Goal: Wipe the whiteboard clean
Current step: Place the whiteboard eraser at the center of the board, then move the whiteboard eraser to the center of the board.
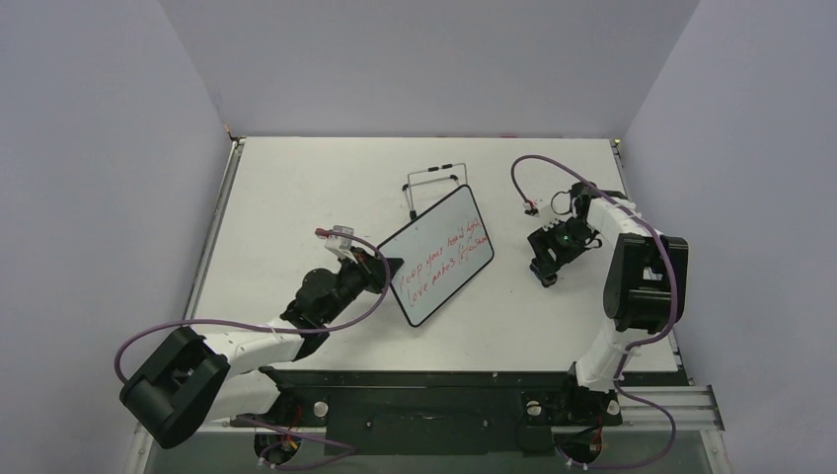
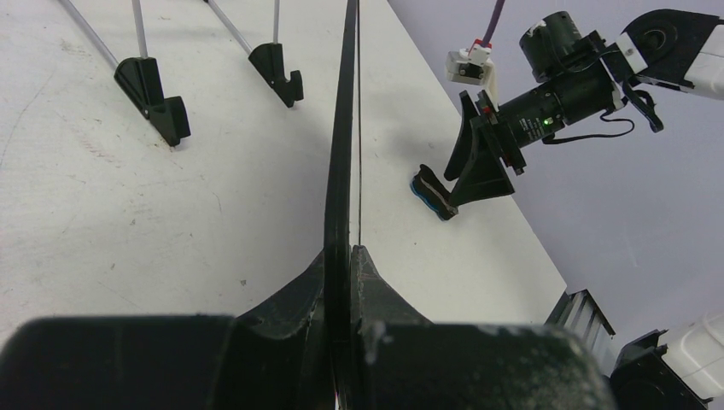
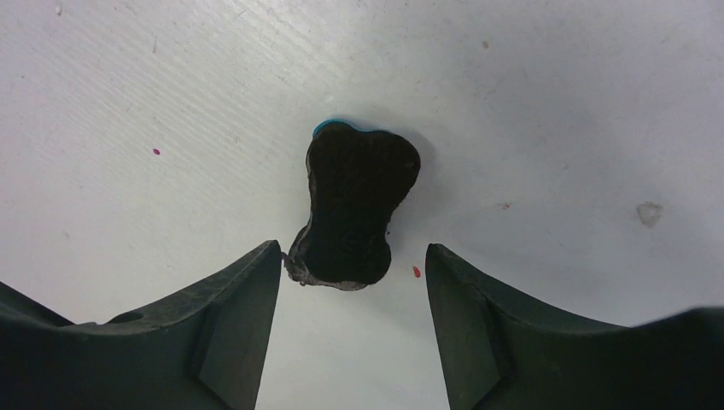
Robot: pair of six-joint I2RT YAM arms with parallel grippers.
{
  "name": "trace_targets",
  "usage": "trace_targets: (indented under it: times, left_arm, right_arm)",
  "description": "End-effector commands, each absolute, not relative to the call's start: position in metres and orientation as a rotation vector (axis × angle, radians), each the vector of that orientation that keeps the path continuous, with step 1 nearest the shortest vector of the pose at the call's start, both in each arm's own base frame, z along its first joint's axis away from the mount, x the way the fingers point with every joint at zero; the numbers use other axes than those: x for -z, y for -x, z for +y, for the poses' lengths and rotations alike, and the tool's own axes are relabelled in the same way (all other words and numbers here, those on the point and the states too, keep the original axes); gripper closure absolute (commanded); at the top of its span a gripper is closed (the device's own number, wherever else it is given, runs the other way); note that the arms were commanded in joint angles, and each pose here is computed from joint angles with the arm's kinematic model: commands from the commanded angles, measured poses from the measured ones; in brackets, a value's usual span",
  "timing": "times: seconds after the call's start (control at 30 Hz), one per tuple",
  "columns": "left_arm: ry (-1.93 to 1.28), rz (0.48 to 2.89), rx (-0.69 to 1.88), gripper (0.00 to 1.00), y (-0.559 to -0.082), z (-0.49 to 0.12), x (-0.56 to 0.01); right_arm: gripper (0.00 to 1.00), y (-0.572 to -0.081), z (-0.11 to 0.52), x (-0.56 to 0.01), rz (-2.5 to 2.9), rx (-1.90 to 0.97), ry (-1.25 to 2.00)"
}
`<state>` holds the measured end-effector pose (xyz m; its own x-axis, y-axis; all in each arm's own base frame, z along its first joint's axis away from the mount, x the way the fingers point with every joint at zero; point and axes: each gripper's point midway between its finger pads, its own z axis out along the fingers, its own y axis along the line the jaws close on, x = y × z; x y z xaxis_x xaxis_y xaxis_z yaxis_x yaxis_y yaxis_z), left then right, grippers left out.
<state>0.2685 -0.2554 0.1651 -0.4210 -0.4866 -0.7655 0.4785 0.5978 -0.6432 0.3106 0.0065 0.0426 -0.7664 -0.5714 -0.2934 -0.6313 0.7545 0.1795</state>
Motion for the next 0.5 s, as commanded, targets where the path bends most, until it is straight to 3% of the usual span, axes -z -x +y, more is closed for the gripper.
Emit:
trace_targets:
  times: [0.0,0.47]
  left_arm:
    - [-0.012,1.602,1.111,1.0,-0.266,-0.256,-0.194]
    - [-0.016,1.612,1.104,1.0,-0.265,-0.255,-0.194]
  right_arm:
    - [0.41,-0.325,0.014,-0.044,2.725,-0.401,0.872]
    - [0.43,-0.283,0.056,-0.063,2.629,-0.715,1.093]
